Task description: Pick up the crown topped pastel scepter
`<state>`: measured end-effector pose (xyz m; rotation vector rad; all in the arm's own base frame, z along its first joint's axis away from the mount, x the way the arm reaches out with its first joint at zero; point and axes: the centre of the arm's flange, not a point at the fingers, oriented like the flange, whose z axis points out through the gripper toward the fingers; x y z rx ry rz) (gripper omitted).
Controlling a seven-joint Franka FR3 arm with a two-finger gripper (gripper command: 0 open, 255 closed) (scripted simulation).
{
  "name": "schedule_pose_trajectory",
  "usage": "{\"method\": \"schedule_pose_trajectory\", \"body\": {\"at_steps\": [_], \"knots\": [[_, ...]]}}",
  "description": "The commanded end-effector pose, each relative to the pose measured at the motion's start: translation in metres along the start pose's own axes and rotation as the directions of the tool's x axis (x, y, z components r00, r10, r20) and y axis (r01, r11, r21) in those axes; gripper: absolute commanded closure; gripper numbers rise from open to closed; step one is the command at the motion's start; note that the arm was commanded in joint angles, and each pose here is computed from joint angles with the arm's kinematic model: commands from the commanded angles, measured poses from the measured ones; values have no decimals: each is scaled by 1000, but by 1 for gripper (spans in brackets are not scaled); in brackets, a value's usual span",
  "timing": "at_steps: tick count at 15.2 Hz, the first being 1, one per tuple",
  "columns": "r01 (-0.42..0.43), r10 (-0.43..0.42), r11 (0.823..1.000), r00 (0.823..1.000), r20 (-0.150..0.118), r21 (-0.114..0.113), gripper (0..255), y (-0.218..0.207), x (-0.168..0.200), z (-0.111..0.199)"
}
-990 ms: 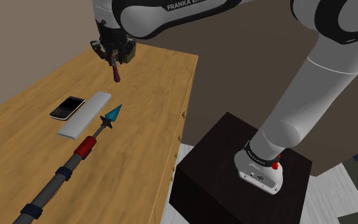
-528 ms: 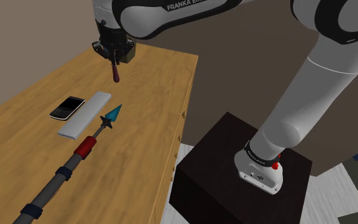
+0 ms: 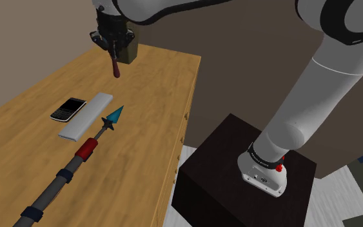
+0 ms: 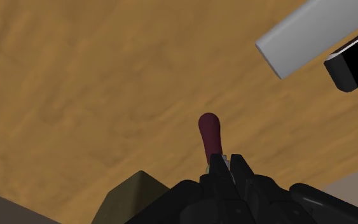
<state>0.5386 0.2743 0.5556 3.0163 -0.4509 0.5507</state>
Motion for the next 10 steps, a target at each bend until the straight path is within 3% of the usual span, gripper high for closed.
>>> {"method": "schedule_pose_trajectory", "body": {"at_steps": [1,10], "knots": [[0,0,1000,1000,0,0,255,2,4,-10],[0,0,1000,1000,0,0,255,1,17,-45]]}}
